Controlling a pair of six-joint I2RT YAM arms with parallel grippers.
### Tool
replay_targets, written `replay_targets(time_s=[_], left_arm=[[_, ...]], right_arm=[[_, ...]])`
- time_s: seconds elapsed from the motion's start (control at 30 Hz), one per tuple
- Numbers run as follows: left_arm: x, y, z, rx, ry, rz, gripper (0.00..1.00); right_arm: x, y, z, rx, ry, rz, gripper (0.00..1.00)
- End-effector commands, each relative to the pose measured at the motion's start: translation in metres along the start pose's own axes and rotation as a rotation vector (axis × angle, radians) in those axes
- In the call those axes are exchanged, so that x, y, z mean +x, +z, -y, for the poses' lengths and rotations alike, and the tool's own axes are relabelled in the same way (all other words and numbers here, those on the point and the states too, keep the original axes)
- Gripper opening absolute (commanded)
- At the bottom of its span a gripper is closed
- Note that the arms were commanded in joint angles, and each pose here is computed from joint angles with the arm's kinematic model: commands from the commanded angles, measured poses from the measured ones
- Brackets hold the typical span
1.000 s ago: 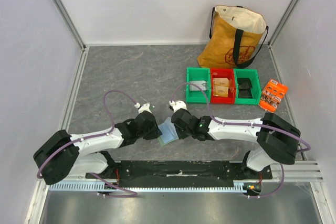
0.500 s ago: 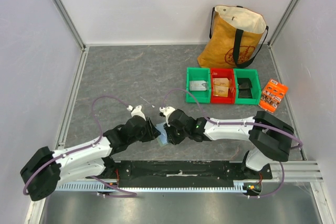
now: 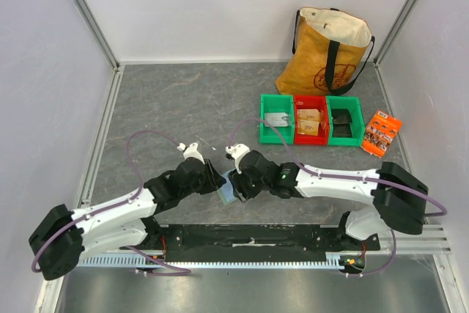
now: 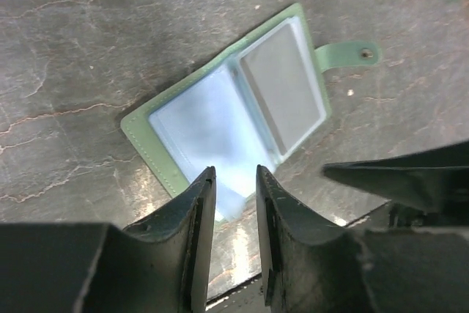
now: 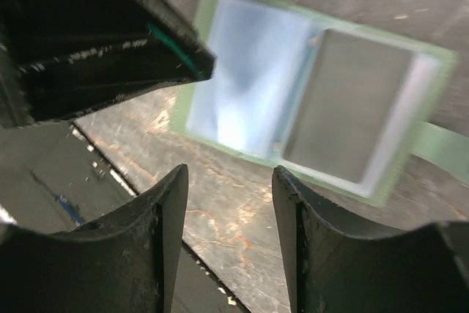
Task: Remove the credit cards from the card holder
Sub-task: Remove the credit card from the card holder.
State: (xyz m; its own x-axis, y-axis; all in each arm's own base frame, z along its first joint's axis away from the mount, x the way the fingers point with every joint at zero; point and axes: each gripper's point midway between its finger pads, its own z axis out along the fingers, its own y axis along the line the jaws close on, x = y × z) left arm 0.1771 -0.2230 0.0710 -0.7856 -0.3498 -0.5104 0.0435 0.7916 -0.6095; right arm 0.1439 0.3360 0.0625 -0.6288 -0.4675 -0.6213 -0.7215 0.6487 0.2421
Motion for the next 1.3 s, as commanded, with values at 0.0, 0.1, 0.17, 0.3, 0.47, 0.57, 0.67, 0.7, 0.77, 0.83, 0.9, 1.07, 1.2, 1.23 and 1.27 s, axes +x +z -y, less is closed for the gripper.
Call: replay_targets(time_s=[0.0, 0.1, 0.17, 0.3, 0.47, 0.57, 0.67, 0.7, 0.77, 0.83, 0.9, 1.07, 1.2, 1.23, 1.27], left_arm=[[-0.002, 0.011, 0.003, -0.029, 0.038, -0.012, 0.34], [0.007, 0.018, -0.006, -0.068, 0.063, -0.054, 0.33], [0.014, 0.021, -0.013, -0.094, 0.074, -0.080, 0.32], [0.023, 0.024, -0.027, -0.140, 0.085, -0.110, 0.31], [0.029, 0.024, -0.037, -0.174, 0.101, -0.130, 0.30], [0.030, 0.024, -0.040, -0.181, 0.107, -0.134, 0.29], [0.031, 0.024, -0.040, -0.181, 0.108, -0.139, 0.29], [0.031, 0.024, -0.040, -0.181, 0.108, -0.139, 0.29], [0.031, 0.024, -0.040, -0.180, 0.108, -0.141, 0.29], [0.031, 0.024, -0.039, -0.175, 0.107, -0.139, 0.29], [0.032, 0.024, -0.038, -0.171, 0.106, -0.143, 0.29], [0.032, 0.025, -0.037, -0.165, 0.104, -0.147, 0.29], [0.033, 0.024, -0.036, -0.160, 0.099, -0.152, 0.28], [0.033, 0.024, -0.036, -0.158, 0.099, -0.151, 0.28], [0.033, 0.024, -0.036, -0.159, 0.099, -0.150, 0.28]], right_arm=[[-0.026, -0.025, 0.045, 0.260, 0.064, 0.106, 0.58], [-0.020, -0.027, 0.064, 0.341, 0.109, 0.103, 0.58], [-0.017, -0.024, 0.069, 0.357, 0.135, 0.096, 0.58], [-0.008, -0.013, 0.076, 0.384, 0.154, 0.060, 0.58], [0.002, 0.002, 0.078, 0.370, 0.171, 0.022, 0.57], [0.007, 0.008, 0.079, 0.368, 0.181, 0.010, 0.57], [0.011, 0.011, 0.078, 0.359, 0.186, -0.004, 0.56], [0.012, 0.011, 0.078, 0.355, 0.190, -0.008, 0.54], [0.015, 0.012, 0.076, 0.346, 0.200, -0.014, 0.51], [0.018, 0.013, 0.075, 0.339, 0.208, -0.023, 0.49], [0.021, 0.013, 0.075, 0.338, 0.215, -0.027, 0.46], [0.030, 0.014, 0.077, 0.338, 0.241, -0.049, 0.45], [0.036, 0.016, 0.078, 0.336, 0.265, -0.064, 0.45], [0.037, 0.016, 0.079, 0.334, 0.268, -0.069, 0.44], [0.039, 0.017, 0.078, 0.328, 0.273, -0.077, 0.43]])
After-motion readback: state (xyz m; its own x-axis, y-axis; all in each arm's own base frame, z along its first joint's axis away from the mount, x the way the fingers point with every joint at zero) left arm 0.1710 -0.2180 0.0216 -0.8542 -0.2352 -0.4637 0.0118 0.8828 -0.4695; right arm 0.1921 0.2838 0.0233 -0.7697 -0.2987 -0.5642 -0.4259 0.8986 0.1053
